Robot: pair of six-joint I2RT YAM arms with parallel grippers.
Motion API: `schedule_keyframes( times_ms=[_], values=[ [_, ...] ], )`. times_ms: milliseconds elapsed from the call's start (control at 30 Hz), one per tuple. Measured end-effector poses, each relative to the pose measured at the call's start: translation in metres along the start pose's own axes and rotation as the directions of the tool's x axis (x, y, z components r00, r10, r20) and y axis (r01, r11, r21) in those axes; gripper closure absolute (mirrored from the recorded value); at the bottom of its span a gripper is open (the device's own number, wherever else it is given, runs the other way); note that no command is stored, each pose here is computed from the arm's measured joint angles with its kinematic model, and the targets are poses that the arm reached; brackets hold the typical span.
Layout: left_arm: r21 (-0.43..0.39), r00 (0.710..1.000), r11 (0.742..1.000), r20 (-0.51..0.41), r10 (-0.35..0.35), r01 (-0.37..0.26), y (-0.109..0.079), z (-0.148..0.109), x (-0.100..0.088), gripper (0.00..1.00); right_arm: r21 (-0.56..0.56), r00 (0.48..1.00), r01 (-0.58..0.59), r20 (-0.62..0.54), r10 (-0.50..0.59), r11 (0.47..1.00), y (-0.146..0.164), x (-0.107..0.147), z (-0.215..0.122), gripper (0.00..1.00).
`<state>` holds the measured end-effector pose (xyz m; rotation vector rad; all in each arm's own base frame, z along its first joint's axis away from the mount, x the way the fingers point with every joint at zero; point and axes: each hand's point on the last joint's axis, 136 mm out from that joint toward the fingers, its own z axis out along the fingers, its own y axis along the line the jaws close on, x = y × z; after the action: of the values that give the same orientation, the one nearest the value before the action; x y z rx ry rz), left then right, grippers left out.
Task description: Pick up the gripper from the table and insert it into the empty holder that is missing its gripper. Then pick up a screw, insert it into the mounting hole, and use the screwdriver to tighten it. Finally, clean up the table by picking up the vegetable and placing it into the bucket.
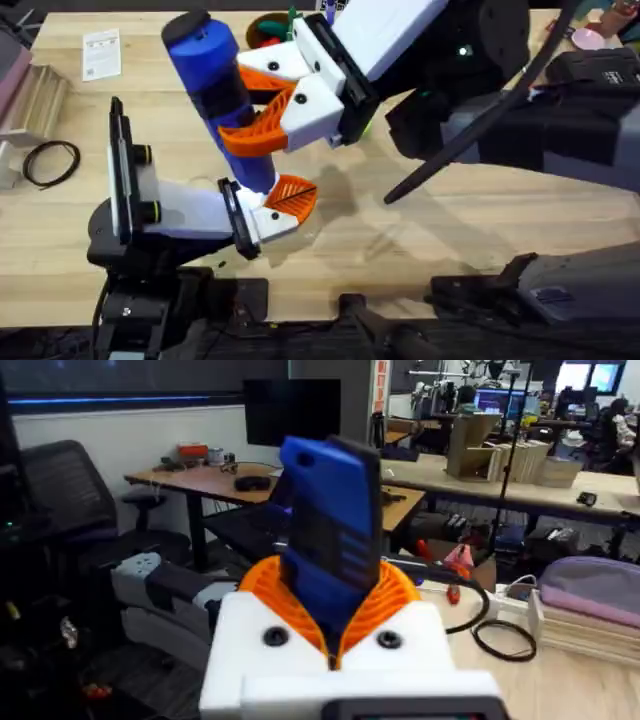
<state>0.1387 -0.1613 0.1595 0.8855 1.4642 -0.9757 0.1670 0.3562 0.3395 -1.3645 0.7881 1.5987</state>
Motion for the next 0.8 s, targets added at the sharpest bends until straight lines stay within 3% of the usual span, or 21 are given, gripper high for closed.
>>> schedule_keyframes(
  times_ms=[800],
  values=[
    [0.0, 1.0, 1.0, 0.0, 0.0, 0.0, 0.0, 0.0, 0.0, 0.987, -0.013, 1.0, 0.008, -0.011, -0.008, 1.0, 0.0019, 0.0024, 0.0, 0.98]
  ],
)
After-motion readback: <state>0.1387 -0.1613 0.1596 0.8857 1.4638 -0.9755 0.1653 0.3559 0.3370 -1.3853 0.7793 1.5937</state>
